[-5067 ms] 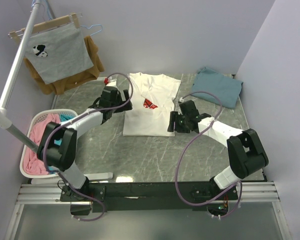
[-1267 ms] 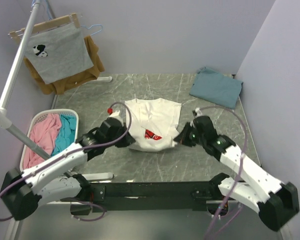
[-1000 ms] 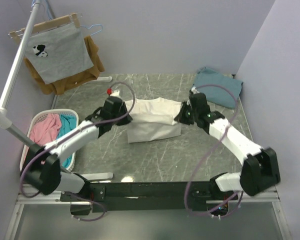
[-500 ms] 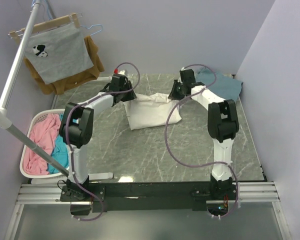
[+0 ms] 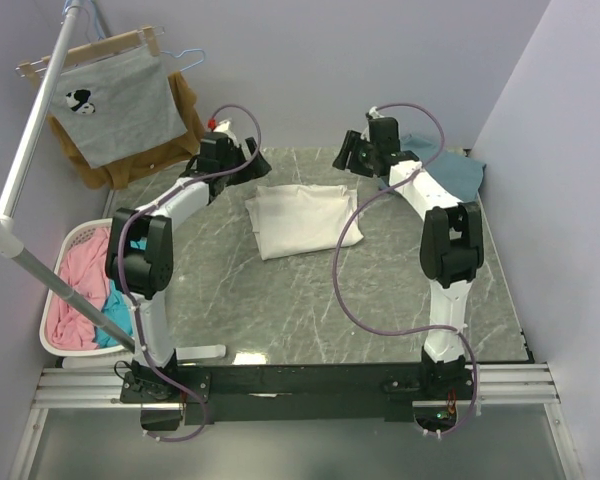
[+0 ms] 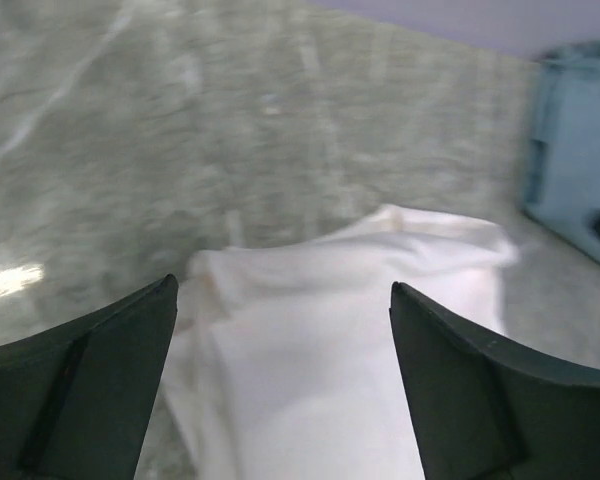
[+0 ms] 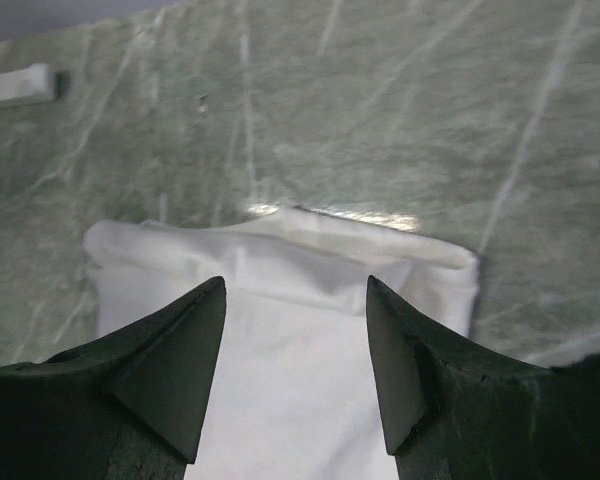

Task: Fold and stack the t-shirts
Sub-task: Fold the long partially folded tshirt into a neat square

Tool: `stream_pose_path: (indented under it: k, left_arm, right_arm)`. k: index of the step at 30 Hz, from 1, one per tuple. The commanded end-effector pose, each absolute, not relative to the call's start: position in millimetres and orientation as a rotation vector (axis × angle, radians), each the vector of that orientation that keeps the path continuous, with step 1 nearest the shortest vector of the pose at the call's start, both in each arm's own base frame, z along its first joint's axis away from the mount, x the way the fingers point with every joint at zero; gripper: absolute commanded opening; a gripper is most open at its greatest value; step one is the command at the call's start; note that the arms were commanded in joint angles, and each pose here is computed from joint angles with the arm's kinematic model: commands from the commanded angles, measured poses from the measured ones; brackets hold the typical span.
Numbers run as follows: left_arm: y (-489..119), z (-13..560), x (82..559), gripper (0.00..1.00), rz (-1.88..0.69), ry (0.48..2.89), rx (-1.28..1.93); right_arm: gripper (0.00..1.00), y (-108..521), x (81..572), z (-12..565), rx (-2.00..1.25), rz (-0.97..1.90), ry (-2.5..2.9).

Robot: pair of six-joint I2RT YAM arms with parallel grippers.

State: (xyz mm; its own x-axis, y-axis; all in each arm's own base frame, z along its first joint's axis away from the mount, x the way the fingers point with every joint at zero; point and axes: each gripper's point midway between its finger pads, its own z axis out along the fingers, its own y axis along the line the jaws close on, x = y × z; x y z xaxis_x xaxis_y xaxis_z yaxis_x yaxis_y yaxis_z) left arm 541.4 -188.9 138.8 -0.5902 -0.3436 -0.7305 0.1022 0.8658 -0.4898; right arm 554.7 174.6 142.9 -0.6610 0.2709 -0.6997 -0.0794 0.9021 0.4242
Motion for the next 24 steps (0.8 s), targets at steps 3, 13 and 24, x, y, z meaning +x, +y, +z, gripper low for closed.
stream_pose_path:
  k: [3,13,24]
  left_arm:
    - [-261.3,209.0,510.4,0.89,-0.985,2.017,0.159]
    - [-281.6,152.1,485.0,0.86,-1.130,2.130,0.192]
    - [-285.2,101.8,513.7,0.86,-1.072,2.196,0.215]
  right_arm:
    - [0.64,228.5,533.0,154.7,-0.038,0.746,2.275]
    - [0.61,236.7,513.4,108.8,-0.059,0.783,2.402]
    - [0.61,230.0,548.0,64.7,-0.025,0.665,2.468]
